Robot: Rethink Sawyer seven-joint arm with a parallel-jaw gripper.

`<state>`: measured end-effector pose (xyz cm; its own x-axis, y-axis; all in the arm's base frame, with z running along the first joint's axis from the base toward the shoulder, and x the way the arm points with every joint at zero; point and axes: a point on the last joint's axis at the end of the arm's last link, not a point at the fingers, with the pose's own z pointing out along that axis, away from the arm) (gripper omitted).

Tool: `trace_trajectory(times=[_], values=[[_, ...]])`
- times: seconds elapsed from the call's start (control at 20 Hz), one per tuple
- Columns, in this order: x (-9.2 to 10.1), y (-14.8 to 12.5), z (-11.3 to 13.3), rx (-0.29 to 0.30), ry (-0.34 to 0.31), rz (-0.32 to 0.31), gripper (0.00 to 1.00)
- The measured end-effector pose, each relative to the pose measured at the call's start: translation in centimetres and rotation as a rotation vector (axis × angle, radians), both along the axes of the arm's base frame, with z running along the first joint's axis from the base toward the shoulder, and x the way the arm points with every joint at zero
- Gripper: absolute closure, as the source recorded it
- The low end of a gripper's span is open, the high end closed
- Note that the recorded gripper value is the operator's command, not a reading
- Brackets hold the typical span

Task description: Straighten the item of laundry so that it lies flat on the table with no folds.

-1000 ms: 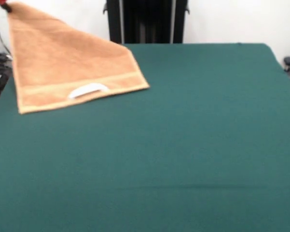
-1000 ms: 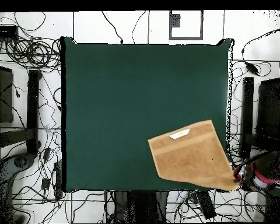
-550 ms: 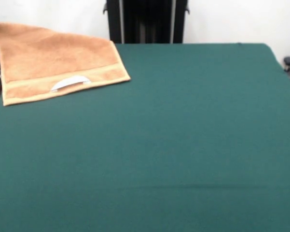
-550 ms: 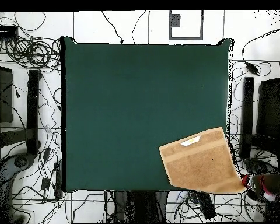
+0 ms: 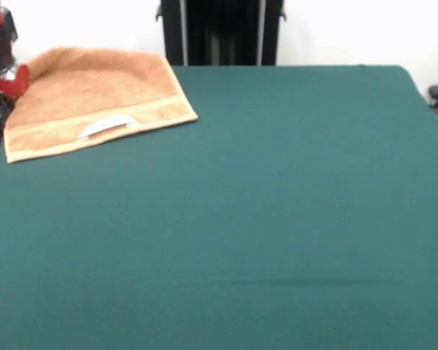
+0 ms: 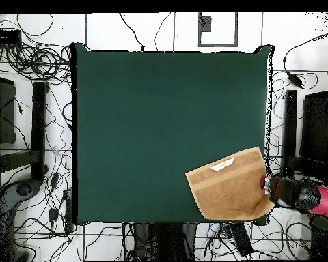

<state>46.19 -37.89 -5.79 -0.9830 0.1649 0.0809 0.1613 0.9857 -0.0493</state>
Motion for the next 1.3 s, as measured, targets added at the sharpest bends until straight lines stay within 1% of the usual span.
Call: trace_trajectory(times=[0.05, 0.25, 0.45, 0.6, 0.75, 0.9, 1.15, 1.3], values=[[1.1, 0.2, 0.0, -0.023, -0.012, 0.026, 1.0], [3.4, 0.9, 0.4, -0.045, -0.028, 0.057, 1.0], [4.8, 1.4, 1.1, -0.061, -0.039, 0.078, 1.0], [5.2, 1.6, 1.6, -0.071, -0.045, 0.086, 1.0], [6.2, 1.9, 2.5, -0.085, -0.066, 0.1, 1.0], [6.9, 2.4, 2.9, -0.092, -0.081, 0.111, 1.0], [8.4, 3.6, 3.6, -0.106, -0.104, 0.143, 1.0], [9.3, 4.8, 3.6, -0.105, -0.114, 0.161, 1.0]])
